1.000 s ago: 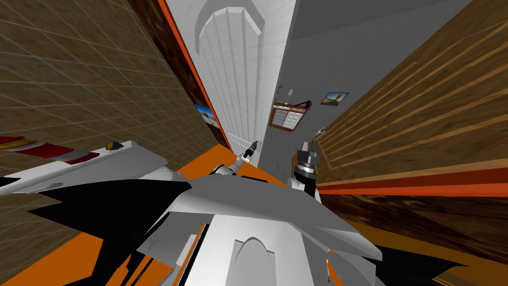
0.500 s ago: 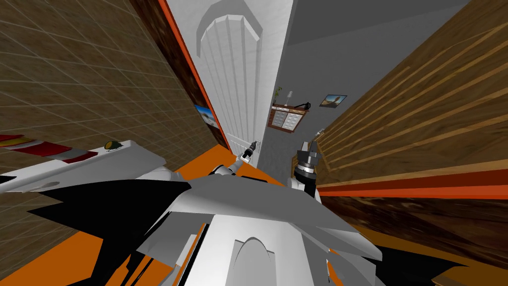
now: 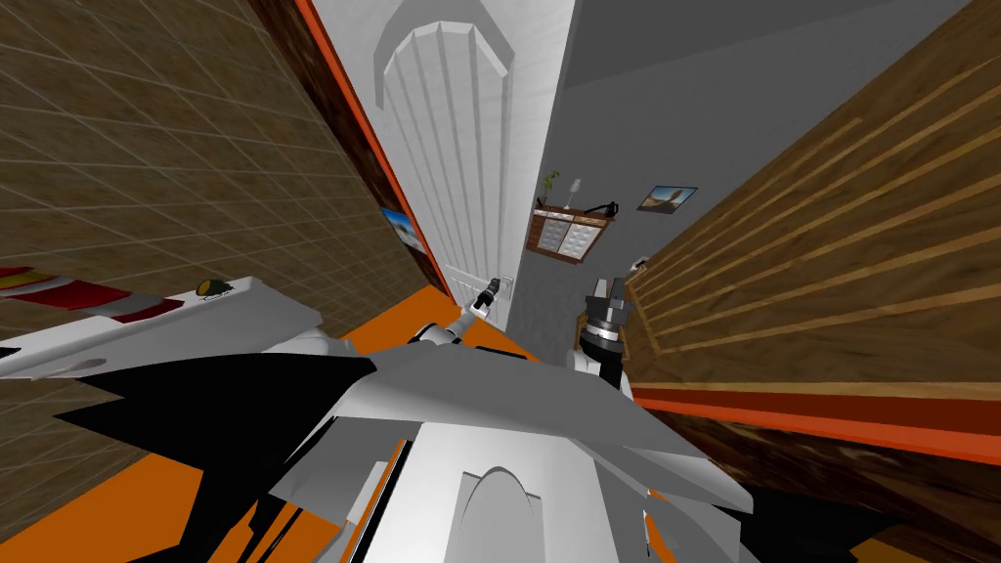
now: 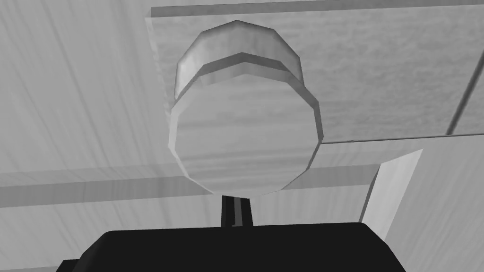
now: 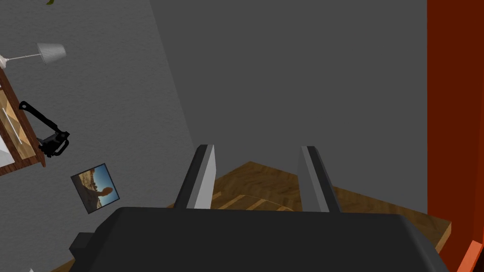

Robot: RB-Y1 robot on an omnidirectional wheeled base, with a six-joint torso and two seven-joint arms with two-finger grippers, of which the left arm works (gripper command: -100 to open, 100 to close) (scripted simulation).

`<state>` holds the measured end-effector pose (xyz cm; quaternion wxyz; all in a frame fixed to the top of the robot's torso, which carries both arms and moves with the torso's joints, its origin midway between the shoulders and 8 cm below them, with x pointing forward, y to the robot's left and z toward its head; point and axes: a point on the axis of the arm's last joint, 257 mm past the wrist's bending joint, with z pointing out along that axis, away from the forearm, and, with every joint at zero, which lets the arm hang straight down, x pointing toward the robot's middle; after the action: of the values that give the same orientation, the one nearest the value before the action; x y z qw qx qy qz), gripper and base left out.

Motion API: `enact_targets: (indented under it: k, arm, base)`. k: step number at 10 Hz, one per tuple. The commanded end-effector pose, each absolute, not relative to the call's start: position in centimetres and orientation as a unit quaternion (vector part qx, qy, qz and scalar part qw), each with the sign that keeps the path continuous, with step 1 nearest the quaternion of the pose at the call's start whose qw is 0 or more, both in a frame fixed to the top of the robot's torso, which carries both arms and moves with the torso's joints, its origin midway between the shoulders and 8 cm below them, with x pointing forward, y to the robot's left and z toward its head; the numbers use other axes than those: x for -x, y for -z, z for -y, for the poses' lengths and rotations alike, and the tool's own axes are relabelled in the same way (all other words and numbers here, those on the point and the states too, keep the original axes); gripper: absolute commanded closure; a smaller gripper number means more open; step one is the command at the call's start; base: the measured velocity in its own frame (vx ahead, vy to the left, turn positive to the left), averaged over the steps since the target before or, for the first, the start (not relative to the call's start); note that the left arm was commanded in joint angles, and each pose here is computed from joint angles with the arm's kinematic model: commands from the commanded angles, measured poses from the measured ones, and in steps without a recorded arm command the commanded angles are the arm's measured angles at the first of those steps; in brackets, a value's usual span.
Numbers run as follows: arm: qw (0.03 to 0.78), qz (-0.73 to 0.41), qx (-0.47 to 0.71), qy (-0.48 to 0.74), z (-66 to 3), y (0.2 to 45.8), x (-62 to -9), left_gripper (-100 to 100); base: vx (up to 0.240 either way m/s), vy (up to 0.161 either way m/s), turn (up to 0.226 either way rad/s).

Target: Push the door open

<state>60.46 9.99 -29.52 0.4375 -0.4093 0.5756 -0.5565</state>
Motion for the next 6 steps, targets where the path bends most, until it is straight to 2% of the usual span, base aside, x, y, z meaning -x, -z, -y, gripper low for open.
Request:
enact_targets:
  k: [1, 4, 6]
  arm:
    - [0.439, -0.577, 0.408, 0.555, -10.35, 29.57, -60.5, -100]
    - [0.437, -0.578, 0.408, 0.555, -10.33, 29.61, -60.46, -100]
    - [0.433, -0.578, 0.408, 0.558, -9.83, 29.66, -60.33, -100]
  base:
    - [-0.023, -0.052, 0.028]
    - [-0.151, 0.049, -0.006]
    - [-0.203, 0.058, 0.002]
